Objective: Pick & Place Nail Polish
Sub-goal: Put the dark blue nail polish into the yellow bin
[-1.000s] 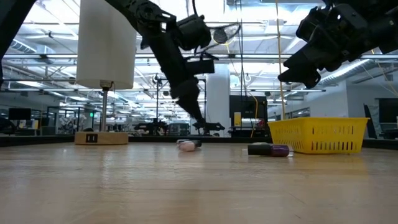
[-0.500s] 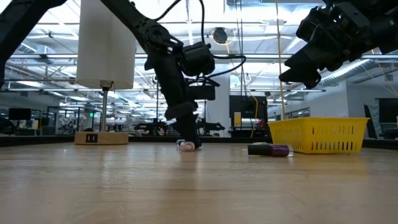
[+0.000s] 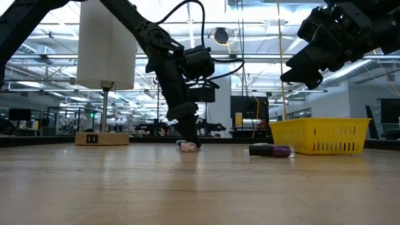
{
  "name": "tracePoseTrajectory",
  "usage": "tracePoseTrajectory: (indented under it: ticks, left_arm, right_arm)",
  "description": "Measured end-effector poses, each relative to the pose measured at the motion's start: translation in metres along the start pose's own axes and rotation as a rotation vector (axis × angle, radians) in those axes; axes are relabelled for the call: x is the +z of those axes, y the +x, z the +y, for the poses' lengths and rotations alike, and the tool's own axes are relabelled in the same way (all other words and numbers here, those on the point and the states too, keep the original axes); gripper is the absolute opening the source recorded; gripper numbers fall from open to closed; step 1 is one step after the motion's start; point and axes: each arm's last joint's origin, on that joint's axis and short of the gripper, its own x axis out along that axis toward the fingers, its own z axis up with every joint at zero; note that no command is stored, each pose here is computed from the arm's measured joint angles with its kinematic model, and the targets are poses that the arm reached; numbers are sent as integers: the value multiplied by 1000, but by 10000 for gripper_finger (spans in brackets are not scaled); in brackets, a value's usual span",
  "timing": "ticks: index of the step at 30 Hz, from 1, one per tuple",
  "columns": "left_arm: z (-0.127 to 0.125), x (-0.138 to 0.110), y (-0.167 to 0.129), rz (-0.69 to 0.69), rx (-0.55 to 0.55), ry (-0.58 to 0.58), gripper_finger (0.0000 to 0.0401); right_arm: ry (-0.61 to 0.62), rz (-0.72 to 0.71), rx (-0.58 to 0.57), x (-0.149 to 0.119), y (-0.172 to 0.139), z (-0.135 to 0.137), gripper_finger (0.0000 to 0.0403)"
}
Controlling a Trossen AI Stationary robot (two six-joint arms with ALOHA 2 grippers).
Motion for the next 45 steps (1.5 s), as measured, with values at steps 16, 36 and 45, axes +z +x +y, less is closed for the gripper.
tracePoseTrajectory:
  ticks: [16,36,45]
  left_arm:
    - [-1,1,1,-1,41,-97,36]
    - [-31,62,-99,-614,-25,12,35]
    - [-44,88,-119,-966,-49,69,35]
  right_arm:
    - [18,0,0,0,0,0,212]
    - [27,54,-25,-5,0,-2,212]
    - [8,41,-93,-6,0,-4,212]
